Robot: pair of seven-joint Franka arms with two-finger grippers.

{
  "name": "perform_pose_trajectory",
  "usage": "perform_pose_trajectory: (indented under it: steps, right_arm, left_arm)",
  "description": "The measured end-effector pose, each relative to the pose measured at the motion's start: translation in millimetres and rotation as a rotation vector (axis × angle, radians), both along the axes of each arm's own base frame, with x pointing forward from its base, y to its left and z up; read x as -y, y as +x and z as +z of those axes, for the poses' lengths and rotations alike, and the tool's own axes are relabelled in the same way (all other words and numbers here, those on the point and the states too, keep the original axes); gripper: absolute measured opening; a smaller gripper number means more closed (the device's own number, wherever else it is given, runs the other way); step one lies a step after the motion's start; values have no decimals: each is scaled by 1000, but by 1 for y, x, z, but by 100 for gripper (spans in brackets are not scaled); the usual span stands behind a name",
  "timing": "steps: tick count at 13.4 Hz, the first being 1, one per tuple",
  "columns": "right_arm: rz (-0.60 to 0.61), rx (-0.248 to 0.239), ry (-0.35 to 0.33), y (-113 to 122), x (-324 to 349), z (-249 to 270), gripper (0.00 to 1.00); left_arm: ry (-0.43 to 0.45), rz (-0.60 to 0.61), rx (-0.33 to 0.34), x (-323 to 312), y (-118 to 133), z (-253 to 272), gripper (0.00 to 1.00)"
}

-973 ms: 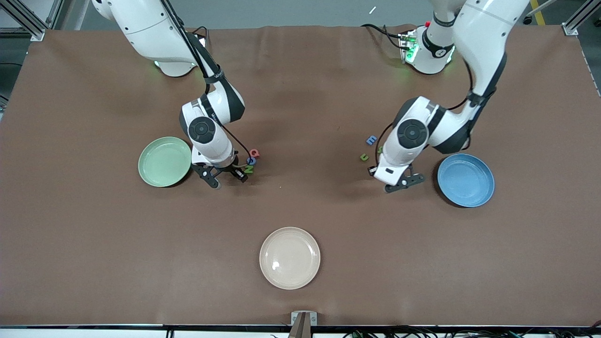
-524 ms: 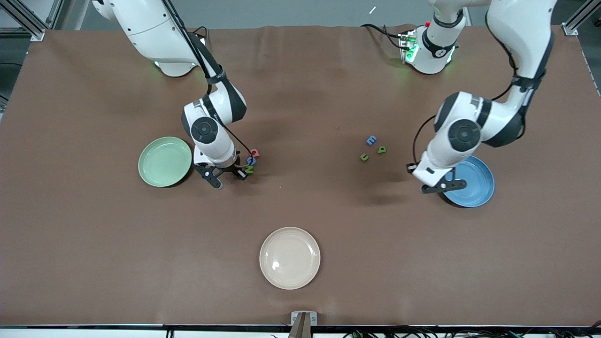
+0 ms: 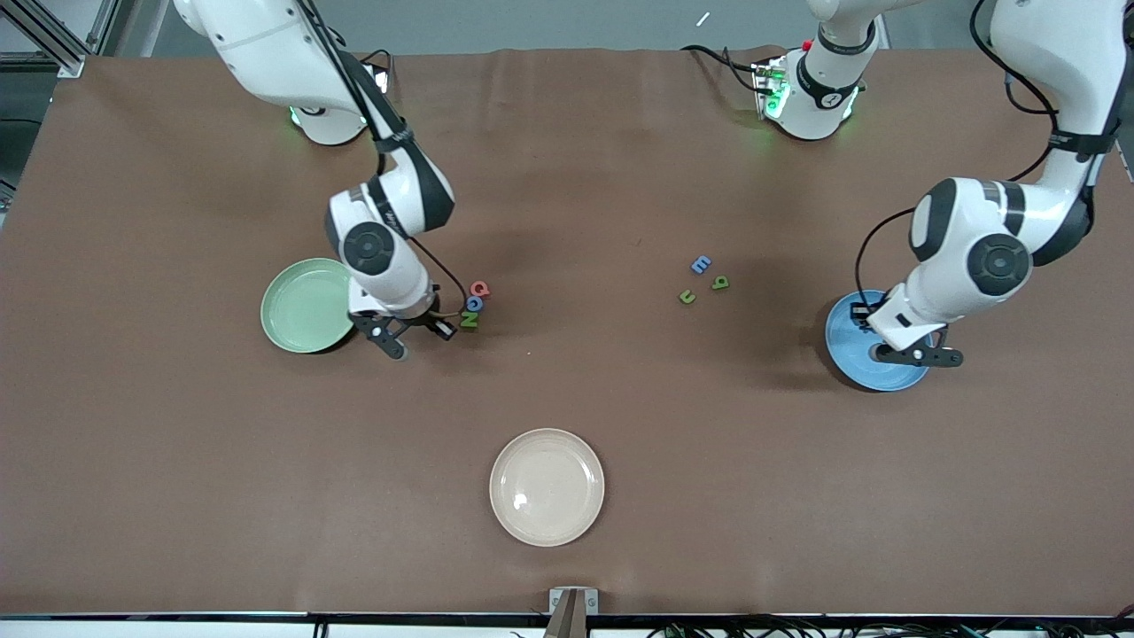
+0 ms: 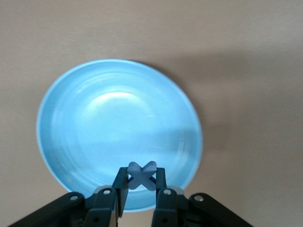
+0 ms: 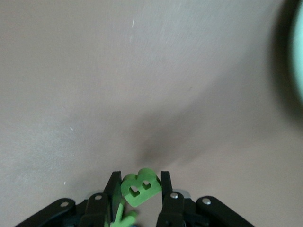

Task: Sort upper and lower case letters into plates
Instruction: 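Release the x over the blue plate while the right gripper carries B, then release B onto the green plate while the left gripper reaches green b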

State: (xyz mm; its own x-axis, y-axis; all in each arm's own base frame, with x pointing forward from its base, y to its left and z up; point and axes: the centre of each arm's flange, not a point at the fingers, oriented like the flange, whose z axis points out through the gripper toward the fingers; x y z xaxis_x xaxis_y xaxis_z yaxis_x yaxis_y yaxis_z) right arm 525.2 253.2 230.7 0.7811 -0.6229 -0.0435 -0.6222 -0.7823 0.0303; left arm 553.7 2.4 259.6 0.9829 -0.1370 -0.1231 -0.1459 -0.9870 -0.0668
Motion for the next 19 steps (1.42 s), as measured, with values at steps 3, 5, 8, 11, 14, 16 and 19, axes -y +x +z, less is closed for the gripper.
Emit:
perform_pose_trajectory:
  steps: [3, 5, 8, 11, 14, 16, 19]
  right_arm:
    - [102, -25, 19, 11, 63, 64, 37]
    - [161, -33, 30, -1, 107, 71, 37]
    - [224, -55, 40, -29, 159, 50, 37]
    - [261, -74, 52, -46, 205, 29, 37]
    - [270, -50, 48, -68, 221, 4, 37]
    - [273, -56, 47, -78, 221, -5, 37]
    - [272, -72, 47, -82, 221, -13, 37]
  left_arm:
    - [32, -45, 24, -40, 0, -27, 27]
    - [32, -61, 29, -56, -2, -53, 27]
    - [15, -59, 31, -71, -6, -78, 27]
    - [16, -61, 34, -71, -5, -76, 27]
    - [24, -73, 21, -66, -3, -68, 56]
    - [48, -107, -15, -44, -1, -43, 76]
    - [23, -97, -37, 9, -4, 12, 100]
